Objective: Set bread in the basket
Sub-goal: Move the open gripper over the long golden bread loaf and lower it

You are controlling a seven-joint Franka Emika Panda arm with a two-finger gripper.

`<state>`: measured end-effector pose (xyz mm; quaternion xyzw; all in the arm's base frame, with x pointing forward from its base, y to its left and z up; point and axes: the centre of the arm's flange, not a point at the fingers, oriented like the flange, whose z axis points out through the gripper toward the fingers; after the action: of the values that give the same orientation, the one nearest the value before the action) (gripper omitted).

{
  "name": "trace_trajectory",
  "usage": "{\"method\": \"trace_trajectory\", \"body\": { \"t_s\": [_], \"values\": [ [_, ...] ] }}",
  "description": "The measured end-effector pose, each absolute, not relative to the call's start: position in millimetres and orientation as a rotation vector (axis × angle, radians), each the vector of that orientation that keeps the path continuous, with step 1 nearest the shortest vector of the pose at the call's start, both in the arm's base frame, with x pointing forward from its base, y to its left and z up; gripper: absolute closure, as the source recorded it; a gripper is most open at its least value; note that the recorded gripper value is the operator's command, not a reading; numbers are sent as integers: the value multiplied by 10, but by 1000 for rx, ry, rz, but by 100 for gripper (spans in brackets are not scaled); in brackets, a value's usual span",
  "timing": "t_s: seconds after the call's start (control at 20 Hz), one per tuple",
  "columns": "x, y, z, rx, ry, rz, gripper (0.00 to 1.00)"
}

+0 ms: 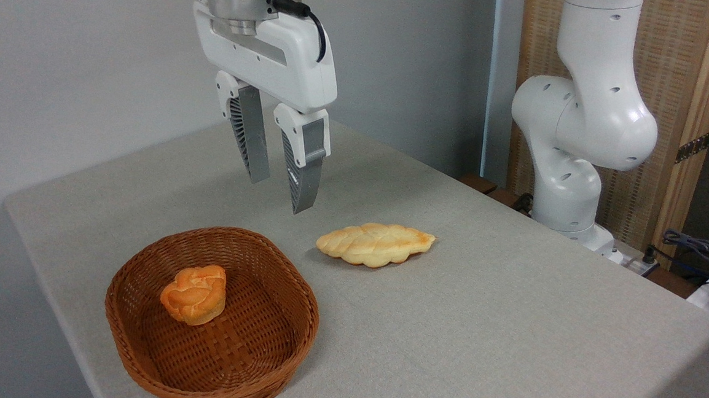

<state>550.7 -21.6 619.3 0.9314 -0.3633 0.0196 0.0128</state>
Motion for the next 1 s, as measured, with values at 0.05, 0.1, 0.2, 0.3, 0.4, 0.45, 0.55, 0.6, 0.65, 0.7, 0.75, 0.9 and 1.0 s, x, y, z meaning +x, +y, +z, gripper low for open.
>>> {"method": "trace_trajectory", "body": {
  "t_s": [0.05, 0.1, 0.2, 0.3, 0.4, 0.45, 0.55, 0.6, 0.65, 0.7, 0.75, 0.9, 1.0],
  "values": [
    [5508, -215, 6195, 2903, -1132, 62, 0],
    [5500, -204, 6188, 2901, -1130, 51, 0],
    [5482, -143, 6171, 2892, -1136, 24, 0],
    [5478, -101, 6168, 2888, -1142, 19, 0],
    [5475, -91, 6174, 2889, -1140, 20, 0],
    [5474, -91, 6175, 2889, -1140, 21, 0],
    [5474, -91, 6175, 2888, -1140, 20, 0],
    [5473, -93, 6172, 2888, -1140, 19, 0],
    [5469, -94, 6163, 2887, -1140, 16, 0],
    [5455, -99, 6147, 2883, -1145, 10, 0],
    [5433, -112, 6124, 2874, -1160, 2, 0],
    [5328, -201, 6060, 2833, -1236, -21, 0],
    [5227, -317, 6009, 2806, -1278, -40, 0]
  ]
}}
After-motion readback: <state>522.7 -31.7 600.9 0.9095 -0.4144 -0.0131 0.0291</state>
